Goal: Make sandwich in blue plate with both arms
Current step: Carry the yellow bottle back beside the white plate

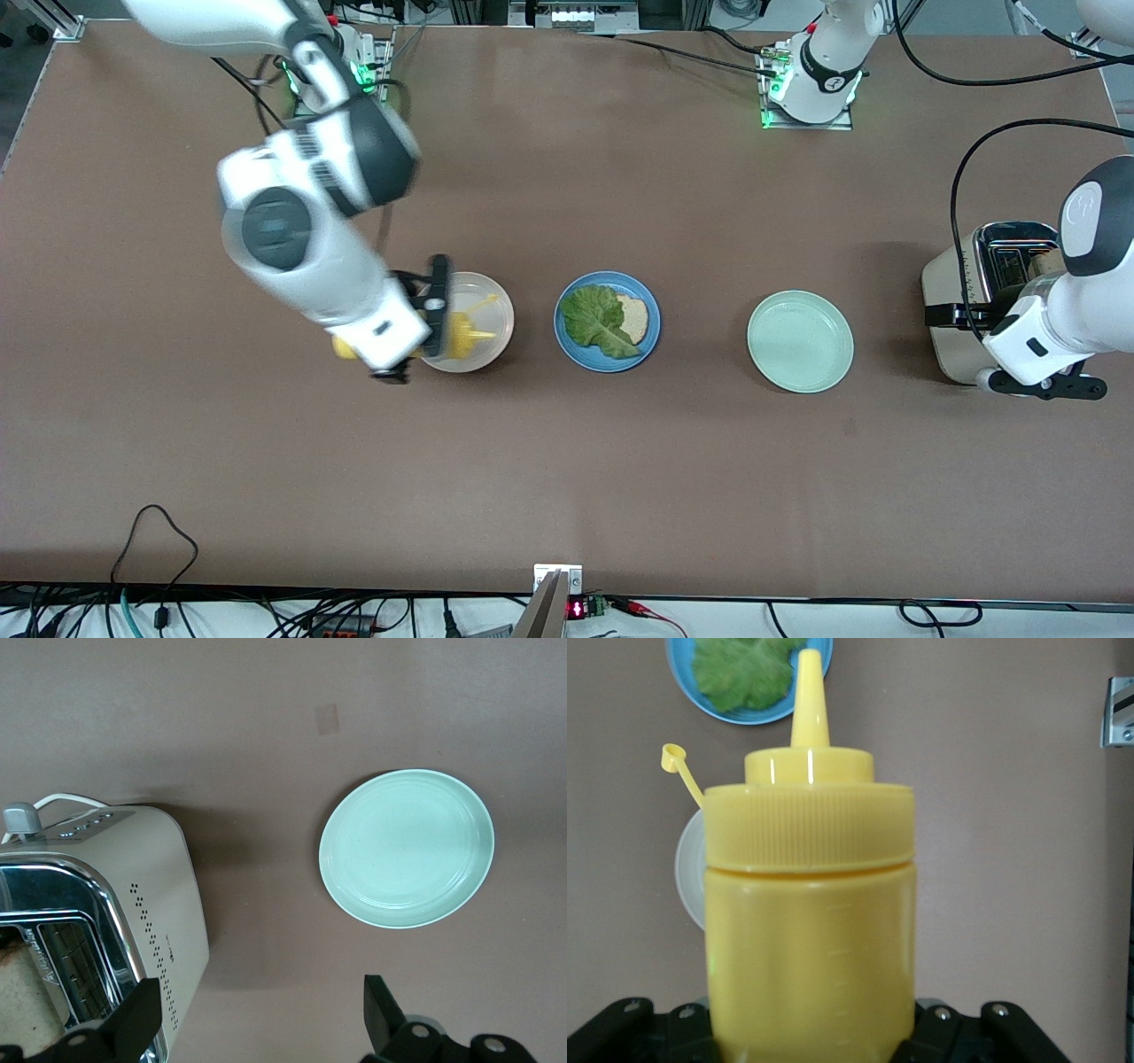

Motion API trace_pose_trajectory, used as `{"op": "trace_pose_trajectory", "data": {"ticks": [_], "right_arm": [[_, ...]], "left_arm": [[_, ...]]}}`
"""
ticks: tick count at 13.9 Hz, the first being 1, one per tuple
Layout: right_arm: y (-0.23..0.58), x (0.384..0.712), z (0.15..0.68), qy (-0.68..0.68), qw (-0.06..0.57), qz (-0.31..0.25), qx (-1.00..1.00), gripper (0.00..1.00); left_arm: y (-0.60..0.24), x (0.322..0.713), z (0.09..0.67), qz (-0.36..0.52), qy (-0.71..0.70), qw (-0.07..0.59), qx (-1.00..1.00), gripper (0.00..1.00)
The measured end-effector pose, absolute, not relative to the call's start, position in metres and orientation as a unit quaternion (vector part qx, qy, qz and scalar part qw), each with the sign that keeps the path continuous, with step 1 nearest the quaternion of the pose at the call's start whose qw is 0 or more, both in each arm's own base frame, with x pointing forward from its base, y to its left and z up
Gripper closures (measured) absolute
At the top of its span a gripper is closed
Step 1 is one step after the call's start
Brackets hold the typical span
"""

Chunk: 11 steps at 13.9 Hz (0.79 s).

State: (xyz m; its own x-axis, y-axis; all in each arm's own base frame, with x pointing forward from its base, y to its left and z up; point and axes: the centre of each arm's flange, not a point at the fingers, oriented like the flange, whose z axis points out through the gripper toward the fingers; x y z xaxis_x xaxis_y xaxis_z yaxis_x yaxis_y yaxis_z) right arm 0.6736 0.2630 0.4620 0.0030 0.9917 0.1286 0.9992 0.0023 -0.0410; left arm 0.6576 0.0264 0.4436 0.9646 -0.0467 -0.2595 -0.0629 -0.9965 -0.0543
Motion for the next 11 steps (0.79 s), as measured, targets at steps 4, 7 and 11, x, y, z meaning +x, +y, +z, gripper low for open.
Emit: {"op": "trace_pose_trajectory", "data": {"ticks": [4,7,11], "right_arm": [[0.142,0.702,0.459,-0.698,0.205,-0.115,-0.676,0.59],[0.066,0.706,0.432,-0.679,0.291,-0.191,-0.646,0.59],[-0.003,0.698,0.373,-0.637,0.391,-0.268,-0.607,0.59]], "left_arm": [[0.025,0.658,0.444,0.13,0.029,0.031,-0.991,0.0],[0.025,0.658,0.444,0.13,0.029,0.031,-0.991,0.0],[0.025,0.657,0.443,0.131,0.029,0.031,-0.99,0.0]]}}
